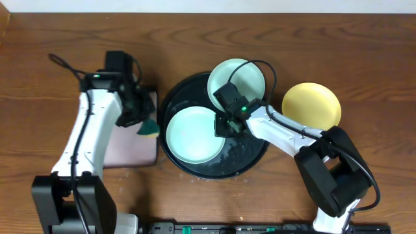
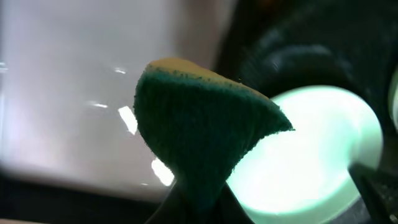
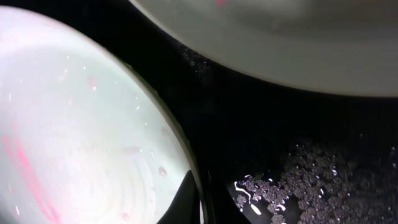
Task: Clean dirty plates on tray and stack at the side
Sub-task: 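Scrub the pale green plate with the sponge in the left gripper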
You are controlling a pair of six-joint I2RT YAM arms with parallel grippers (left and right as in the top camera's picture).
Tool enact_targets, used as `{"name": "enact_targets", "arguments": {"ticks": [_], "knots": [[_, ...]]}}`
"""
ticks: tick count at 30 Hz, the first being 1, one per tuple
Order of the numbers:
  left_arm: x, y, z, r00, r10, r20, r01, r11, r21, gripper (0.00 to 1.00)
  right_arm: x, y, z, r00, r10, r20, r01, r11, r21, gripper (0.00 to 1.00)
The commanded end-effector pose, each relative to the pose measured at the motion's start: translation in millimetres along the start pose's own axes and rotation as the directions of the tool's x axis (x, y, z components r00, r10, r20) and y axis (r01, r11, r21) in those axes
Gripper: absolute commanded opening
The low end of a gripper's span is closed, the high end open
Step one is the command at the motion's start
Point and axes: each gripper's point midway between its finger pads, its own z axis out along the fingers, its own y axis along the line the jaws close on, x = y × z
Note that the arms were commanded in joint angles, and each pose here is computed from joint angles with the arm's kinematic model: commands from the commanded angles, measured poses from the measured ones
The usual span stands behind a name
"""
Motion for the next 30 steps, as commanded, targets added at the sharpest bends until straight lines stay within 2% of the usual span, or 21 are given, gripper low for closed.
{"name": "enact_targets", "arguments": {"ticks": [1,10,13,16,22,23,25,28,30], "knots": [[12.7,-15.4,8.8,1.000,-0.003,-0.020,0.003,1.000,0.013,0.07,-2.2,-3.7,6.2,1.000,0.009,-0.003,-0.009,1.000,0.016,0.01],[35.6,-52.2,65.7,1.000,0.012,0.004,-0.012,0.999,0.049,0.08,-1.8,-4.1,5.9,1.000,0.011,-0.008,-0.011,1.000,0.014,0.01],[45.3,-62.2,85.1,0.999,0.054,-0.006,-0.053,0.997,0.052,0.07,-2.1,-4.7,5.8,1.000,0.014,-0.010,-0.014,1.000,0.012,0.01],[58.2,-67.7,102.7,0.995,0.082,-0.049,-0.081,0.996,0.030,0.07,-1.7,-4.3,5.8,1.000,0.014,-0.013,-0.014,1.000,0.009,0.01],[79.2,-70.1,124.3,0.987,0.057,-0.147,-0.055,0.998,0.015,0.07,-1.5,-3.8,5.8,1.000,0.007,-0.014,-0.007,1.000,0.007,0.01],[81.6,-72.6,124.2,0.985,0.071,-0.160,-0.067,0.997,0.033,0.07,-1.5,-3.8,5.8,1.000,0.007,-0.014,-0.007,1.000,0.007,0.01],[86.7,-84.9,121.9,0.967,0.180,-0.179,-0.160,0.980,0.121,0.07,-1.4,-3.9,5.8,1.000,0.007,-0.014,-0.007,1.000,0.007,0.01],[101.6,-114.0,112.2,0.902,0.392,-0.183,-0.315,0.885,0.342,0.08,-1.5,-3.8,5.8,1.000,0.007,-0.014,-0.007,1.000,0.007,0.01],[108.9,-125.2,106.0,0.866,0.473,-0.165,-0.367,0.823,0.433,0.08,-1.6,-3.7,5.8,1.000,0.007,-0.013,-0.007,1.000,0.007,0.01]]}}
